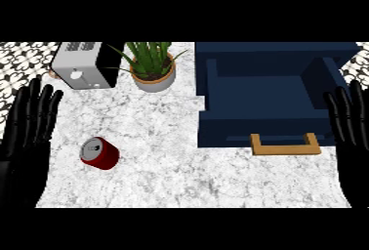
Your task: Pick up the can, place it into the drawer and close the drawer
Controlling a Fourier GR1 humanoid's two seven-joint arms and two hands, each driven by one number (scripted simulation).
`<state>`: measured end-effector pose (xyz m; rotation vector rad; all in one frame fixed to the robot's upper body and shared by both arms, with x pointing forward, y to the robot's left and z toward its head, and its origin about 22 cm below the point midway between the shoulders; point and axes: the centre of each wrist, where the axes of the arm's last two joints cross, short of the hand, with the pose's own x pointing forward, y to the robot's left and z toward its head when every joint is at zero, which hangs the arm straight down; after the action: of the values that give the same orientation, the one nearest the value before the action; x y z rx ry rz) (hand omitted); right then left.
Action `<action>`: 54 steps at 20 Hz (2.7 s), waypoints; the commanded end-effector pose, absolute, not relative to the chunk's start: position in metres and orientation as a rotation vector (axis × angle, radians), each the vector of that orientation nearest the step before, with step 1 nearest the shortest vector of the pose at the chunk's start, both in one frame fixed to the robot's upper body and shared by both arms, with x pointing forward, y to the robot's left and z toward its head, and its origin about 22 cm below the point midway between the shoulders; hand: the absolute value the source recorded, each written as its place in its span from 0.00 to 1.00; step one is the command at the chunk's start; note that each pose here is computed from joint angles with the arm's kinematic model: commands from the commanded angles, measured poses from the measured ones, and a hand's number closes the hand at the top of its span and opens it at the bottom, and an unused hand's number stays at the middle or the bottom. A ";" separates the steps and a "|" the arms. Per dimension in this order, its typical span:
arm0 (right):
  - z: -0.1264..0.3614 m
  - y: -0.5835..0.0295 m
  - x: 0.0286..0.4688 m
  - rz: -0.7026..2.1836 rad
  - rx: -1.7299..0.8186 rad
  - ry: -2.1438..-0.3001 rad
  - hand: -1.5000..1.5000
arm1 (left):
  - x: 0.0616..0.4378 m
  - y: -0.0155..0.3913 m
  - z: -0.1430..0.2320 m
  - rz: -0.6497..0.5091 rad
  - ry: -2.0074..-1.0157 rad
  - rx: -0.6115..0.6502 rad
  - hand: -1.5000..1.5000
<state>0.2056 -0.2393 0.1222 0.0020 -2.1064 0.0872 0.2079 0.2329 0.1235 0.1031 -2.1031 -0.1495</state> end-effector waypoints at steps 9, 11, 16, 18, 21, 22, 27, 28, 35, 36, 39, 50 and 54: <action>0.098 -0.262 0.202 -0.098 -0.203 -1.810 0.00 | 0.201 0.310 0.101 -0.482 -1.733 -0.291 0.00; 0.094 -0.264 0.196 -0.114 -0.234 -1.782 0.00 | 0.193 0.326 0.111 -0.486 -1.726 -0.346 0.00; 0.102 -0.293 0.195 -0.125 -0.245 -1.773 0.00 | 0.186 0.389 0.130 -0.491 -1.721 -0.346 0.00; 0.102 -0.298 0.165 -0.095 -0.211 -1.777 0.00 | 0.193 0.394 0.138 -0.487 -1.722 -0.356 0.00; 0.096 -0.310 0.154 -0.092 -0.230 -1.759 0.00 | 0.183 0.399 0.139 -0.510 -1.675 -0.358 0.00; 0.104 -0.306 0.172 -0.095 -0.207 -1.771 0.00 | 0.194 0.401 0.151 -0.497 -1.712 -0.337 0.00; 0.102 -0.327 0.141 -0.096 -0.208 -1.799 0.00 | 0.180 0.412 0.152 -0.420 -1.680 -0.368 0.00; 0.094 -0.329 0.127 -0.070 -0.199 -1.763 0.00 | 0.173 0.422 0.141 -0.418 -1.657 -0.359 0.00; 0.092 -0.342 0.133 -0.099 -0.204 -1.768 0.00 | 0.193 0.424 0.144 -0.290 -1.562 -0.482 0.00; 0.103 -0.339 0.128 -0.072 -0.211 -1.764 0.00 | 0.197 0.420 0.143 -0.281 -1.548 -0.468 0.00; 0.099 -0.337 0.117 -0.101 -0.191 -1.780 0.00 | 0.208 0.403 0.138 -0.250 -1.523 -0.500 0.00; 0.103 -0.365 0.101 -0.103 -0.219 -1.804 0.00 | 0.232 0.392 0.108 -0.233 -1.442 -0.513 0.00; 0.103 -0.371 0.102 -0.110 -0.223 -1.775 0.00 | 0.230 0.353 0.092 -0.227 -1.455 -0.515 0.00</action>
<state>0.0982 -0.3652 0.1004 -0.2012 -1.7840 -0.0953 0.2282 0.3750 0.1096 -0.5132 -1.4618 -0.2312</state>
